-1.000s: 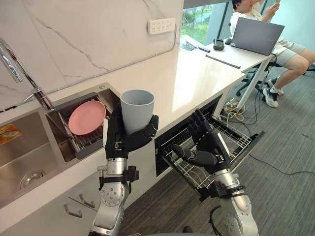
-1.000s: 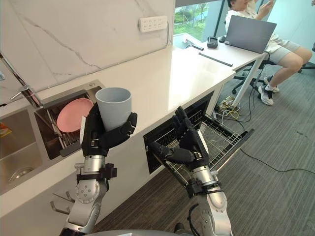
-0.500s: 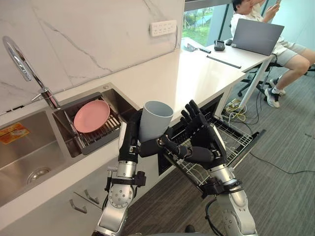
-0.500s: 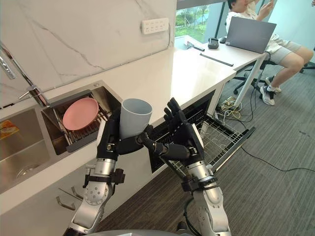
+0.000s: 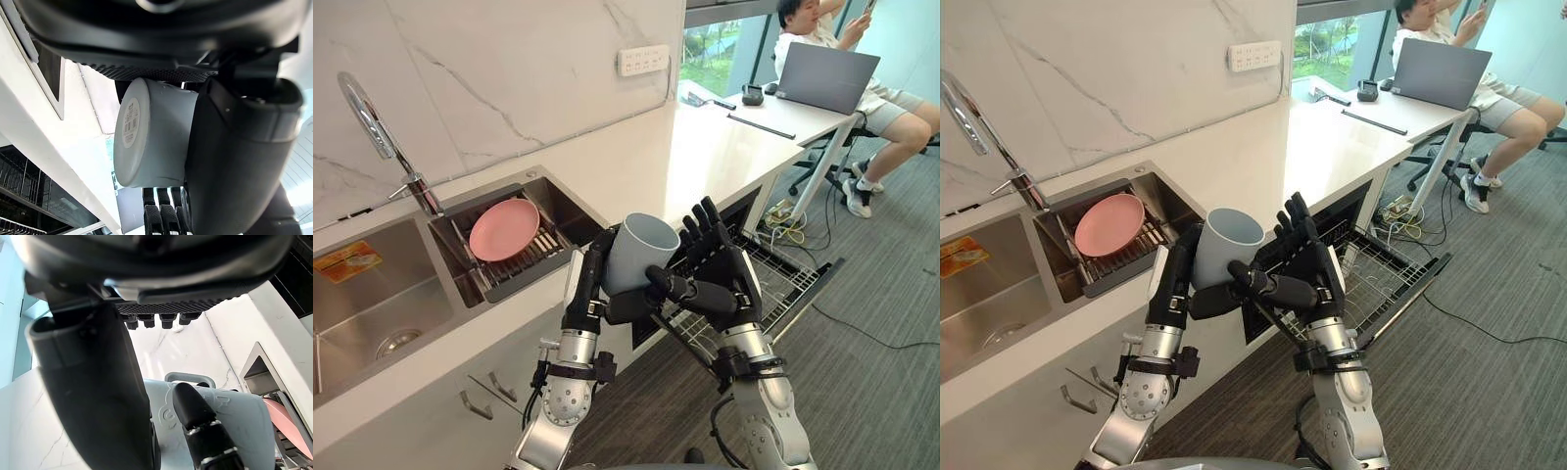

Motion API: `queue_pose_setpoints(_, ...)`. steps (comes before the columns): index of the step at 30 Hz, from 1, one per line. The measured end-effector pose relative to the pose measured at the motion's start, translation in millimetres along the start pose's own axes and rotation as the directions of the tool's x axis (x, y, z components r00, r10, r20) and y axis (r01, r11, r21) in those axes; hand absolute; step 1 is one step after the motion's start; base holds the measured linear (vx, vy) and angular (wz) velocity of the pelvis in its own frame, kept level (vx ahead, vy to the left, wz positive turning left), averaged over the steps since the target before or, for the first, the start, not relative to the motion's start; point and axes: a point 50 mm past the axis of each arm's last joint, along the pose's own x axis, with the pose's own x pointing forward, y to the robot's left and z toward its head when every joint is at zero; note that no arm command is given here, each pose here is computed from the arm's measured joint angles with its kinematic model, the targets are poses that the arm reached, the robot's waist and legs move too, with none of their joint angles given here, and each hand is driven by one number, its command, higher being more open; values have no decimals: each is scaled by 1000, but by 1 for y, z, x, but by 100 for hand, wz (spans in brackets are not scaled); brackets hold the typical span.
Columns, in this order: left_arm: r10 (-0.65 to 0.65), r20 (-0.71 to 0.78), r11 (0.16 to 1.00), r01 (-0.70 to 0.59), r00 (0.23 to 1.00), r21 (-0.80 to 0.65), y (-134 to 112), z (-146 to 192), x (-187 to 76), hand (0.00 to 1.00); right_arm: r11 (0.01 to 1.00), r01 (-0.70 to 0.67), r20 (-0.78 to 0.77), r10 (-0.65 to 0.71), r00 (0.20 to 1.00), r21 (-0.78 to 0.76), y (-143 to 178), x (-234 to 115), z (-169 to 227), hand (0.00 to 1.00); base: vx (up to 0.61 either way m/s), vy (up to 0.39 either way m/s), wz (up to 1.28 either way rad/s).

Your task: Walk over to the sink, pick up the cup, carry it to the dishwasher, place the cup inside the dishwasher, then close the dishwasher door

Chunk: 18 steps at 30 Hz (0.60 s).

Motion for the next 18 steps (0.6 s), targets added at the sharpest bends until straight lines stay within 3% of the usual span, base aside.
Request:
queue_pose_setpoints(9,27,-4,999,-26,1000,21,-5,0,-2,0,1000,-7,-6,7,1000,15,7,2,-2,100,0,0,0)
queue_pose_setpoints(18,-33,-13,999,33,999,-6,-19,2,-6,0,994,-86,-21,88,996,67,26,8,-9,100,-30,-5,0)
